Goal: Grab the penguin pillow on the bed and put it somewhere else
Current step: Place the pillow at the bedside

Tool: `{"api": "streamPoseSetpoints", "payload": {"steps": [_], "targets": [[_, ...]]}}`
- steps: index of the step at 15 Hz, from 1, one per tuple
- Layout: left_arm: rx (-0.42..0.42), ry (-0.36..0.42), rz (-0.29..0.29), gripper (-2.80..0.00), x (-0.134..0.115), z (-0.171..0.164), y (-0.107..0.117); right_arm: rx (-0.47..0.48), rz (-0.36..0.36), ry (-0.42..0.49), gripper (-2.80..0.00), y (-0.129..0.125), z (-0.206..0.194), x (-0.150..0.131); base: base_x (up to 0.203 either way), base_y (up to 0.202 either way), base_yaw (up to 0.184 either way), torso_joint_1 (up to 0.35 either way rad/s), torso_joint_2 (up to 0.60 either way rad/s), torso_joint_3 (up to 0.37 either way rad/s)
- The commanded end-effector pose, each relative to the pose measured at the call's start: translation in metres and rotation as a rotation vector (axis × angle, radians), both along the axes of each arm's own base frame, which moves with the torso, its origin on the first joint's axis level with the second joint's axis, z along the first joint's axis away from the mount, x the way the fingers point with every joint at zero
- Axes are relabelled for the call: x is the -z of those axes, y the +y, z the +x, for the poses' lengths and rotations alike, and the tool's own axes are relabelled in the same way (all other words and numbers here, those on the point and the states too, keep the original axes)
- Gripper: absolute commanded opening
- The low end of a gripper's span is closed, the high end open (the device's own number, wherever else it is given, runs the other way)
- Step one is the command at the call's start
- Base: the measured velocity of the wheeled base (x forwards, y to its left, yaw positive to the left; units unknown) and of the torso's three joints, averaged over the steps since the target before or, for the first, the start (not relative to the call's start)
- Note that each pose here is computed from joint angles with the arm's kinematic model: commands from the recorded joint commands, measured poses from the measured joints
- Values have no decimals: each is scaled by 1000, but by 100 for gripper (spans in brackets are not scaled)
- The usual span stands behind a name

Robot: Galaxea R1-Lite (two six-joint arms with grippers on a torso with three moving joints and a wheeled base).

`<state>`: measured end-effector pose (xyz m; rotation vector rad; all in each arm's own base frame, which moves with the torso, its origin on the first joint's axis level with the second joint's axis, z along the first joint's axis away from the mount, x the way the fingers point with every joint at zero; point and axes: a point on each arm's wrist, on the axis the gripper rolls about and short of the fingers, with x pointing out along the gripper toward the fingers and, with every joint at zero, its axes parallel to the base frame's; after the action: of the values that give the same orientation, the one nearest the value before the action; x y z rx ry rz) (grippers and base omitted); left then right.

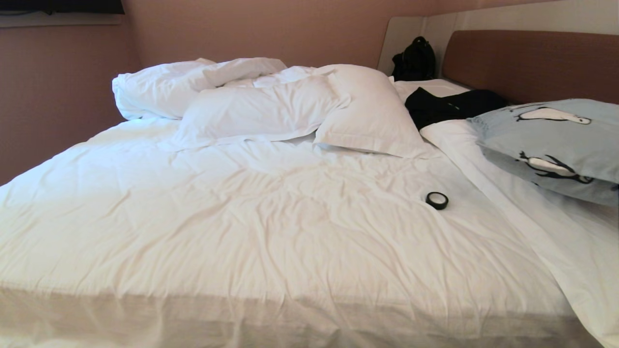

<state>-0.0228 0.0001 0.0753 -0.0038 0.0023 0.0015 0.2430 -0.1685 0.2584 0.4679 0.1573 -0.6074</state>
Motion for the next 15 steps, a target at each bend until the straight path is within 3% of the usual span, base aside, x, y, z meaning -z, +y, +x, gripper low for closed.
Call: {"api": "streamPoseSetpoints", "payload": {"steps": [1, 10, 15], "targets": [[0, 2, -1, -280, 1, 0, 0, 275, -58, 28, -280, -17, -11, -2, 0, 0, 0, 0, 0, 0], [0, 2, -1, -280, 1, 0, 0, 539, -76, 17, -280, -96, -30, 1, 0, 0, 0, 0, 0, 0], [0, 1, -1, -280, 0, 0, 0, 561, -55, 19, -280, -124, -18, 13, 0, 0, 0, 0, 0, 0]]}}
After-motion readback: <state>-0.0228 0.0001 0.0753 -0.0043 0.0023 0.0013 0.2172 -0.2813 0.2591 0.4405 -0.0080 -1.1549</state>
